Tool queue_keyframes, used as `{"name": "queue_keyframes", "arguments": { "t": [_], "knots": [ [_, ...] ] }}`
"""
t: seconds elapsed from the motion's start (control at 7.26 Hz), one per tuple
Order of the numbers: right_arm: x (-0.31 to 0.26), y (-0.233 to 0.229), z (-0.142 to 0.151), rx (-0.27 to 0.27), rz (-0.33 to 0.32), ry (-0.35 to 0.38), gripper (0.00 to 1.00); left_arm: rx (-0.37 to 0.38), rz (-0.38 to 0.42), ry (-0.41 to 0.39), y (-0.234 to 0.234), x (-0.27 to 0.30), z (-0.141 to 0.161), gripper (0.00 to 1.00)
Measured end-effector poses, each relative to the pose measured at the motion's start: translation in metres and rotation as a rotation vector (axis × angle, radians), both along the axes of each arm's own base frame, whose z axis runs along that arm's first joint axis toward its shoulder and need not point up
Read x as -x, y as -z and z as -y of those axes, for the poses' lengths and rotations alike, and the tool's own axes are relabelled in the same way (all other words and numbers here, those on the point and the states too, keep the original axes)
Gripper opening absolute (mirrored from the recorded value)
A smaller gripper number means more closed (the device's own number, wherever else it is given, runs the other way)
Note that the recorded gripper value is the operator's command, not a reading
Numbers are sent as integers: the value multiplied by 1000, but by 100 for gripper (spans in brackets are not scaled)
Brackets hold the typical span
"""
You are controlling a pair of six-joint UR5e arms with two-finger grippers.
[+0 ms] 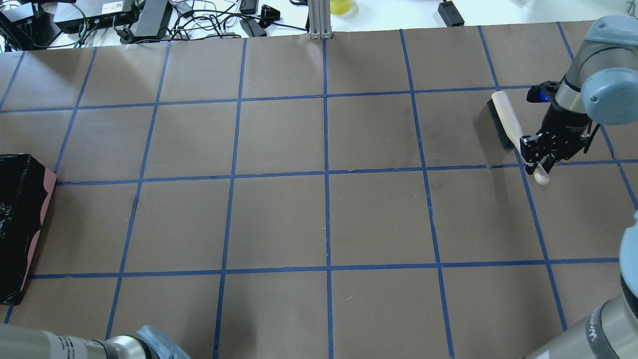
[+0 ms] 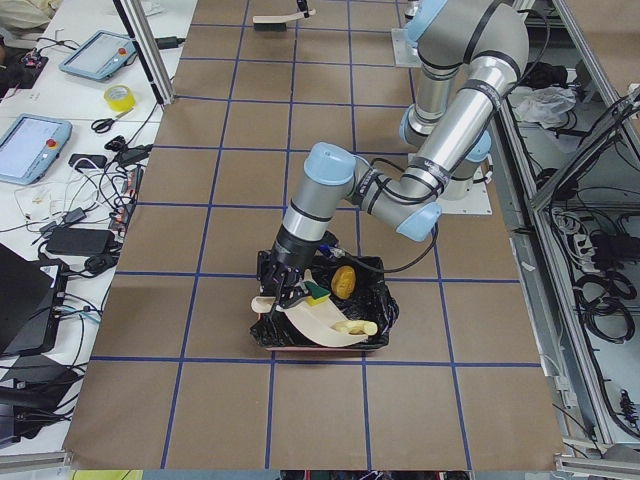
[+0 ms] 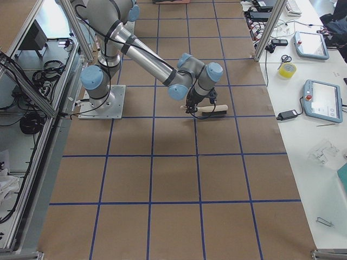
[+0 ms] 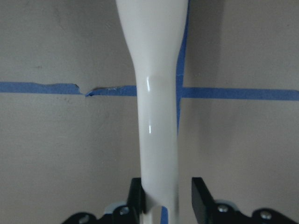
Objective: Sweep and dump trash into bin
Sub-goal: 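Carry the dustpan toward the black trash bag with the left gripper, then release the brush with the right gripper while the left gripper tips the dustpan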
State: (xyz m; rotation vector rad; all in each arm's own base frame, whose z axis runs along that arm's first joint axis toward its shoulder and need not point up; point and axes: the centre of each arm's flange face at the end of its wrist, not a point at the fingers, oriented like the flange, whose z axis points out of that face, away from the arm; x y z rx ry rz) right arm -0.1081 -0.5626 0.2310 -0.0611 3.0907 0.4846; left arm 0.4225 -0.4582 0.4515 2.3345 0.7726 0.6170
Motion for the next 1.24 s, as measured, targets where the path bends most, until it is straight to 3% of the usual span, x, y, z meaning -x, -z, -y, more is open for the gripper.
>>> {"name": "queue_keyframes", "arguments": {
  "t": [0.83, 0.96, 1.24],
  "knots": [
    [0, -13, 3, 22, -11, 27, 93, 149, 226, 31, -18, 60, -42, 0],
    [-3, -31, 5, 58, -9, 39, 99, 165, 246, 32, -17, 72, -51, 0],
    [-21, -107, -8, 155, 0, 62, 99, 205, 293, 30, -22, 87, -61, 0]
  ]
}}
